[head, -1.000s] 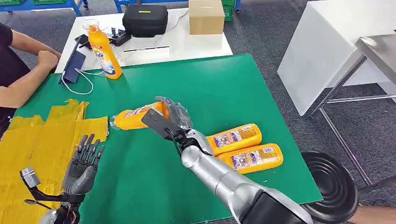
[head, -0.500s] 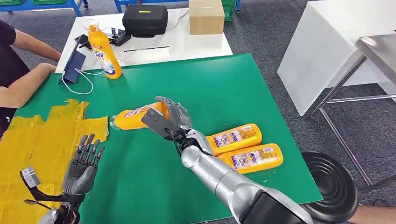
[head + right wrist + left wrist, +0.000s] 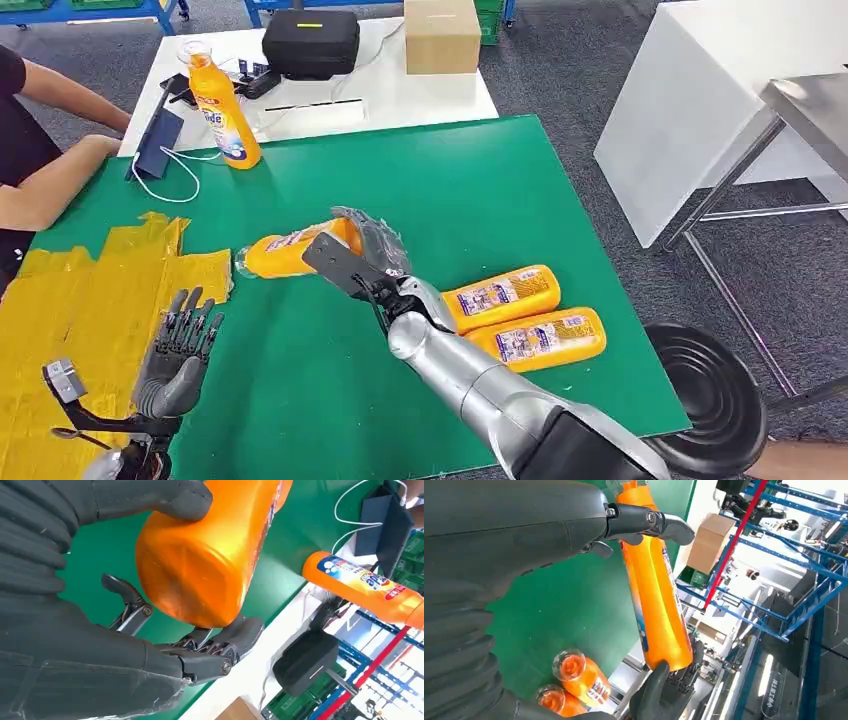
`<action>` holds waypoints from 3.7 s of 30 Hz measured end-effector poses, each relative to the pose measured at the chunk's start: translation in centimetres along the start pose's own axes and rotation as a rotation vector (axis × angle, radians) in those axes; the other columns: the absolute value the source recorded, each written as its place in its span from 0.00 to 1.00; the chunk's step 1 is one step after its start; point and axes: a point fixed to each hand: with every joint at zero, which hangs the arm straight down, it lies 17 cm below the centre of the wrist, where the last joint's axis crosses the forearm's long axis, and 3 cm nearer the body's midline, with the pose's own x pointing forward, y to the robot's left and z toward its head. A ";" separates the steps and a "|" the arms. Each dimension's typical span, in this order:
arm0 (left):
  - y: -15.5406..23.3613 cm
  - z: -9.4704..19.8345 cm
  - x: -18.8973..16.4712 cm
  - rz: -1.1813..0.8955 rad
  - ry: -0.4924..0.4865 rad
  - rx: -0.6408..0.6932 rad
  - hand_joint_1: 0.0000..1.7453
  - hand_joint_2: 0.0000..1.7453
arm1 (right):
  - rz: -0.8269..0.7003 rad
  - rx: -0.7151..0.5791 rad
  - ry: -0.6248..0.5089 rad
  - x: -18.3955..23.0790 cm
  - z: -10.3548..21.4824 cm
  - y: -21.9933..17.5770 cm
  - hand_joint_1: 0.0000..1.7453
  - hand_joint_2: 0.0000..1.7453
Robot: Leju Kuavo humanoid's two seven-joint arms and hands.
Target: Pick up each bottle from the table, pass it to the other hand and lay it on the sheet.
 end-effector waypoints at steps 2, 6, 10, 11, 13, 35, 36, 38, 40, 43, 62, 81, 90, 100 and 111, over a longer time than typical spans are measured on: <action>0.0 0.0 0.0 0.000 0.000 0.000 0.00 1.00 | 0.000 0.000 0.000 0.0 0.0 0.0 1.00 1.00; 0.0 0.0 0.0 0.000 0.000 0.000 0.00 1.00 | 0.000 0.000 0.000 0.0 0.0 0.0 1.00 1.00; 0.0 0.0 0.0 0.000 0.000 0.000 0.00 1.00 | 0.000 0.000 0.000 0.0 0.0 0.0 1.00 1.00; 0.0 0.0 0.0 0.000 0.000 0.000 0.00 1.00 | 0.000 0.000 0.000 0.0 0.0 0.0 1.00 1.00; -0.5 -0.6 0.2 0.033 0.011 -0.024 0.00 1.00 | 0.061 0.085 0.047 -1.0 0.3 1.5 1.00 1.00; 0.0 -9.0 0.9 0.107 0.014 -0.036 0.00 1.00 | 0.495 0.438 0.567 -13.5 5.8 3.6 1.00 1.00; 0.0 -9.0 0.8 0.107 0.015 -0.036 0.00 1.00 | 0.495 0.438 0.567 -13.5 5.8 3.6 1.00 1.00; 0.1 -9.0 0.7 0.108 0.017 -0.035 0.00 1.00 | 0.496 0.437 0.569 -13.5 5.9 3.6 1.00 1.00; 0.1 -9.0 0.6 0.109 0.020 -0.034 0.00 1.00 | 0.497 0.437 0.571 -13.6 5.9 3.5 1.00 1.00; 0.1 -9.0 0.6 0.110 0.021 -0.034 0.00 1.00 | 0.497 0.437 0.571 -13.6 5.9 3.5 1.00 1.00; 0.1 -9.5 0.6 0.120 0.022 -0.031 0.00 1.00 | 0.548 0.463 0.637 -15.7 7.5 3.5 0.00 1.00; 0.4 -9.7 0.5 0.130 0.015 -0.021 0.00 1.00 | 0.545 0.441 0.586 -15.1 6.8 3.5 0.00 1.00; 1.9 -6.8 -0.1 0.132 0.011 0.017 0.00 1.00 | 0.490 0.367 0.375 -9.3 2.5 2.6 0.00 1.00; 4.6 -0.1 0.7 0.125 -0.030 0.093 0.00 1.00 | 0.427 0.361 0.048 3.8 -2.2 1.8 0.00 1.00; 5.0 0.7 2.0 0.096 -0.045 0.093 0.00 1.00 | 0.466 0.397 0.074 4.3 -1.7 2.9 0.00 1.00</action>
